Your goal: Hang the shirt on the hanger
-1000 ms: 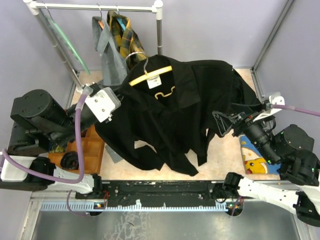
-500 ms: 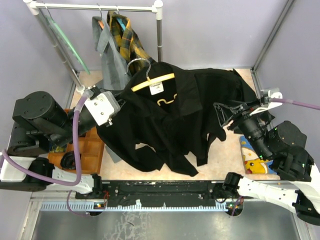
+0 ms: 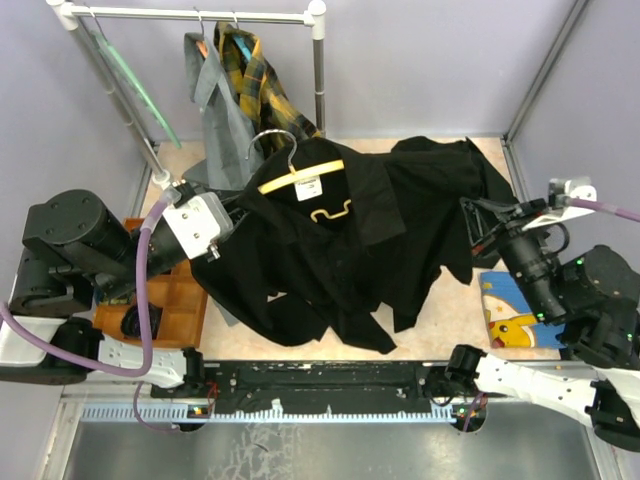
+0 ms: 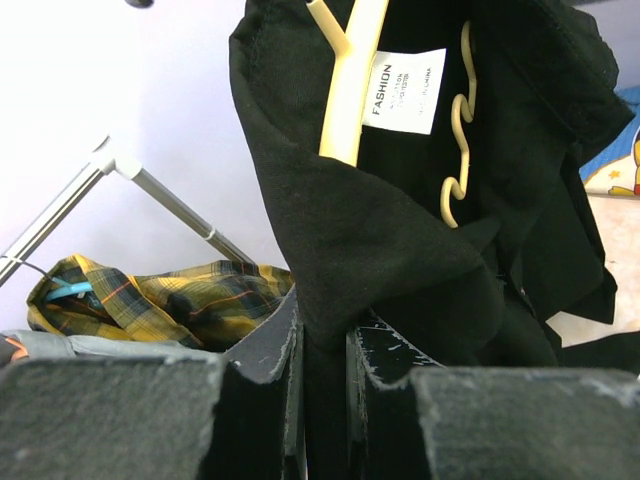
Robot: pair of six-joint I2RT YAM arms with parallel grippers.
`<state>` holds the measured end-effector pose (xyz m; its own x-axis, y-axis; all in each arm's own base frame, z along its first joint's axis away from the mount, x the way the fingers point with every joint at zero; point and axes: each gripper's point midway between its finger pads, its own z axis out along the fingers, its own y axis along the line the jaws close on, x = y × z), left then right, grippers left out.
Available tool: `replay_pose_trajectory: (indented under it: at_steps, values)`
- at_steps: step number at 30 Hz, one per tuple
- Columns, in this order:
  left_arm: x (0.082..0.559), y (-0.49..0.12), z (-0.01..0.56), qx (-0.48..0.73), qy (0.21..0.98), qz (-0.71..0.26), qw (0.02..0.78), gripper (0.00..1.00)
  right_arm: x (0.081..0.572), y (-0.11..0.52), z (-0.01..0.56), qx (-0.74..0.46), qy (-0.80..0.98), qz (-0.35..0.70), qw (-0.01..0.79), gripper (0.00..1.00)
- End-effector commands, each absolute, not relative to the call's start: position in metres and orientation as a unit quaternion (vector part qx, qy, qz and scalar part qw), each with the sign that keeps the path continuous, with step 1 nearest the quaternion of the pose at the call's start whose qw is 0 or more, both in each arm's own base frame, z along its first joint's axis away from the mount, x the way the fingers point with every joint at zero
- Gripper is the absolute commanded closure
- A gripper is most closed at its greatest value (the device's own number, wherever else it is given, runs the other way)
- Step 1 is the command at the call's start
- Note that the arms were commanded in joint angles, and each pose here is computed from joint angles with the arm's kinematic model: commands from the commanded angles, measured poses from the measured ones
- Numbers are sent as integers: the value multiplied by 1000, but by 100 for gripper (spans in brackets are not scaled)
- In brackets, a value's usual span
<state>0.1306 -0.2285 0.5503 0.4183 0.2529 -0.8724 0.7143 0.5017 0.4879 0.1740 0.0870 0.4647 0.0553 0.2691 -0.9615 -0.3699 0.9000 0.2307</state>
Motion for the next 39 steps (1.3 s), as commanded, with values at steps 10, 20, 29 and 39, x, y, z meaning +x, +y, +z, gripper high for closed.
replay_pose_trajectory:
  at_steps: [10,20,29,39]
  values:
    - [136,-214,568,419,522,-175,722,100,150,24,495,-14,624,201,755,100]
    - [142,-224,548,440,541,-147,702,100,128,51,500,-152,606,229,747,55]
    - [120,-246,512,512,538,-185,644,100,89,88,510,-354,577,258,690,45]
    - [77,-278,461,602,528,-264,538,100,45,140,476,-503,548,343,573,37]
